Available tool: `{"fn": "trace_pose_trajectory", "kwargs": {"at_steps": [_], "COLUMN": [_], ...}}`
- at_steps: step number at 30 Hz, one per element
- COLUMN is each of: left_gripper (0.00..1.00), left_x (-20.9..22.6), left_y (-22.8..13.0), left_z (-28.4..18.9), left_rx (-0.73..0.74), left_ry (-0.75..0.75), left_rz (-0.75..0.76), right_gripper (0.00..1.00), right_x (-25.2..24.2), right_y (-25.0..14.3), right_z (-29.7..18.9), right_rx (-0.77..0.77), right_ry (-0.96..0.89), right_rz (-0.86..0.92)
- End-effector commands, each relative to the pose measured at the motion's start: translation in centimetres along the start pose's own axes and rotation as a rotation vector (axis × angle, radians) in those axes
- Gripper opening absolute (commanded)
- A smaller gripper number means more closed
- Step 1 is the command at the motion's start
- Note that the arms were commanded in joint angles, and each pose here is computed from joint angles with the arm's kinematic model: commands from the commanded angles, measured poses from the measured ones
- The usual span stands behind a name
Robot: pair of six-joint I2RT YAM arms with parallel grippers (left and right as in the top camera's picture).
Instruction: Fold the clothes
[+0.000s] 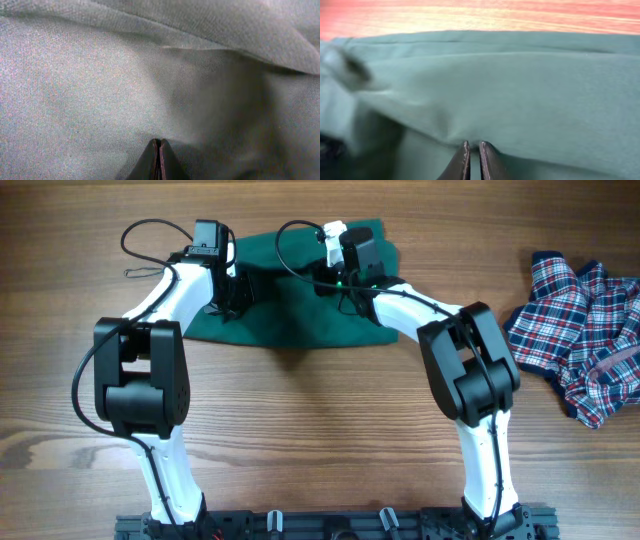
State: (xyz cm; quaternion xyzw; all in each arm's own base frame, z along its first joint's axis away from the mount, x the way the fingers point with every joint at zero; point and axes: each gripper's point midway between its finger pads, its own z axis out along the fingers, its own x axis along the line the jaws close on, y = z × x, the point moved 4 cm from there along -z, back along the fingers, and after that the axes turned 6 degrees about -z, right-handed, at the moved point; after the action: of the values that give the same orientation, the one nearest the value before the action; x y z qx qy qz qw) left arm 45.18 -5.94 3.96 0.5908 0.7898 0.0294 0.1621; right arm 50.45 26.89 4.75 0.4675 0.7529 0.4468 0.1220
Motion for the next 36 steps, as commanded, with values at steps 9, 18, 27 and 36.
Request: {"fn": "trace_pose_trajectory", "kwargs": {"at_steps": [9,18,27,36], "left_gripper": [0.06,0.04,0.04,0.04], "left_x": [1.3,-4.3,-7.4,-1.1], "left_y": [-1.7,6.9,4.3,-2.1], "left_z": [1.6,-6.3,-2.4,0.2], "left_rx": [0.072,-0.264,-0.158,0.083], "left_ry": [0.053,-0.166,-0.236,0.065], "left_rz": [0.002,0.054,0.113,0.089], "right_gripper": [0.10,0.04,0.04,0.04], "right_x": [-9.7,-1.9,2.2,1.2], "right_y": [8.7,8.6,-7.2,-11.2], "right_z": [-2.6,-14.5,-12.0,-11.8], "right_rx": [-0.203,0.249,0.714,0.757], "right_ry": [-0.204,0.028,0.037,-0.010], "right_rz": [0.098,0.190,0.222,0.214]}}
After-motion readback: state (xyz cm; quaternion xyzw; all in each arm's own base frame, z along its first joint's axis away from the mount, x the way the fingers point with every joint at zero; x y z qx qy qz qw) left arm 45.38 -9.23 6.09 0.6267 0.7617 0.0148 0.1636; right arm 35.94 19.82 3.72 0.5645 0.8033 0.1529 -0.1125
